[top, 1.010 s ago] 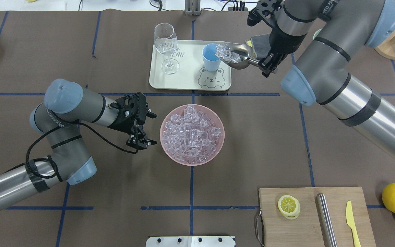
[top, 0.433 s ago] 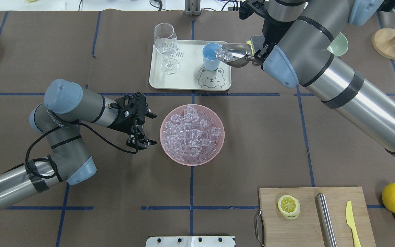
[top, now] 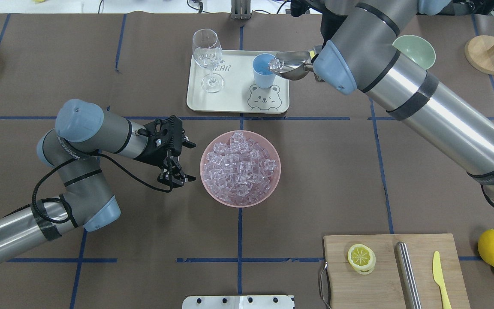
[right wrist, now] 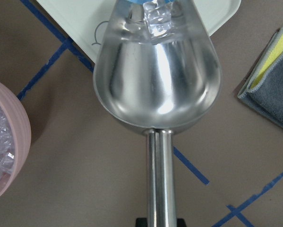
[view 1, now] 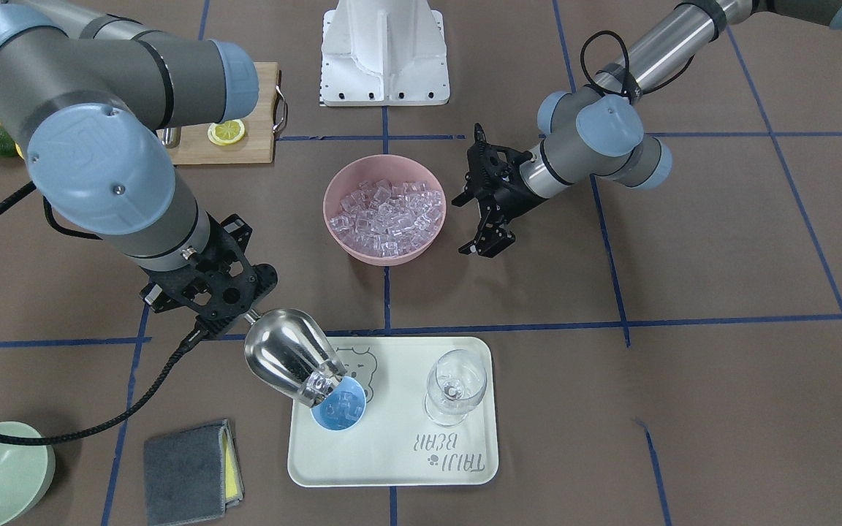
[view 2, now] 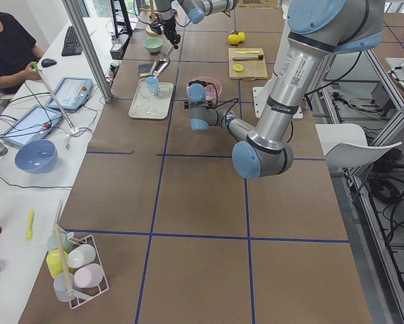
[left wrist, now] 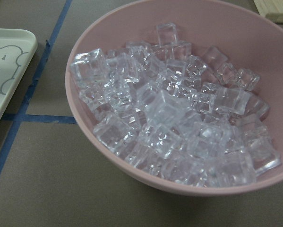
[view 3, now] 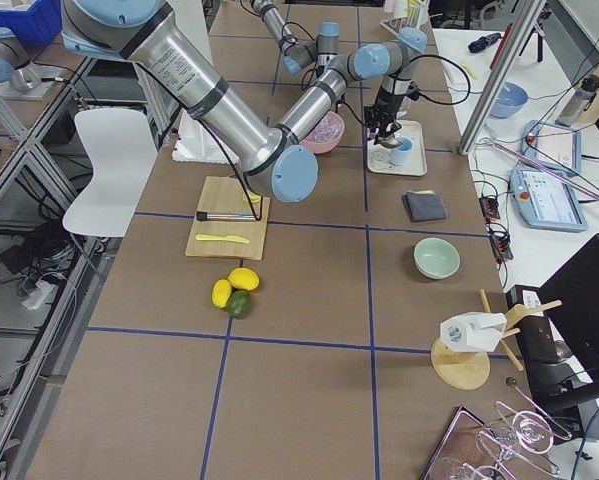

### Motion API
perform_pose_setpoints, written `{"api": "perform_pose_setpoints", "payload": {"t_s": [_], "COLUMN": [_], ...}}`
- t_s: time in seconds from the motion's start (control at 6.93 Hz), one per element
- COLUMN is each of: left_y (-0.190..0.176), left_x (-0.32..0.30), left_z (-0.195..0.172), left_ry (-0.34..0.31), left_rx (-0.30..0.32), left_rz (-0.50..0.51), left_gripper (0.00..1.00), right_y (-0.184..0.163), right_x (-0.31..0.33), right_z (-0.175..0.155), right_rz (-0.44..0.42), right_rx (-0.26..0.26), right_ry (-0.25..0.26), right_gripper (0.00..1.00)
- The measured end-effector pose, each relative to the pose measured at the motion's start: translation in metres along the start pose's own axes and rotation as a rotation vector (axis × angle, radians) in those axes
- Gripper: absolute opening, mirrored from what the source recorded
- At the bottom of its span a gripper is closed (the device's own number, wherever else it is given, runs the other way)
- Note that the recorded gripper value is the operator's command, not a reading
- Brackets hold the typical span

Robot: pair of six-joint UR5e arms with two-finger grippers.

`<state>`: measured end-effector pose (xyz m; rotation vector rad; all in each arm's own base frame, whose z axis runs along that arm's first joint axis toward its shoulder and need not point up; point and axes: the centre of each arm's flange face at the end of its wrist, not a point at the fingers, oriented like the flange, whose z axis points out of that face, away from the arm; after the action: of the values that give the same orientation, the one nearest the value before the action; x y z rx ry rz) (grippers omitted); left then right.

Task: Put ice in cup with scoop
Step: 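Tilt the scoop to pour ice into the blue cup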

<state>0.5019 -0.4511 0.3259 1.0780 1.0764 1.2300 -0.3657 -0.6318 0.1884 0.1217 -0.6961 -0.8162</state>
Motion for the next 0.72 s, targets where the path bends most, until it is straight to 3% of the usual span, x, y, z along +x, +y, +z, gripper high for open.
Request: {"api": "perform_pose_setpoints", "payload": {"t_s": [0.72], "left_y": [0.001], "left_x": [0.000], "left_z": [0.001], "left_ry": [0.000], "left_rx": [-0.004], "left_rz": [-0.002], "left_gripper": [1.00], "right_y": [-0.031], "right_x": [0.006], "right_z": [-0.018], "right_rz": [-0.028], "right_rx": [-0.092], "right_ry": [0.000], "right_gripper": [0.00]}}
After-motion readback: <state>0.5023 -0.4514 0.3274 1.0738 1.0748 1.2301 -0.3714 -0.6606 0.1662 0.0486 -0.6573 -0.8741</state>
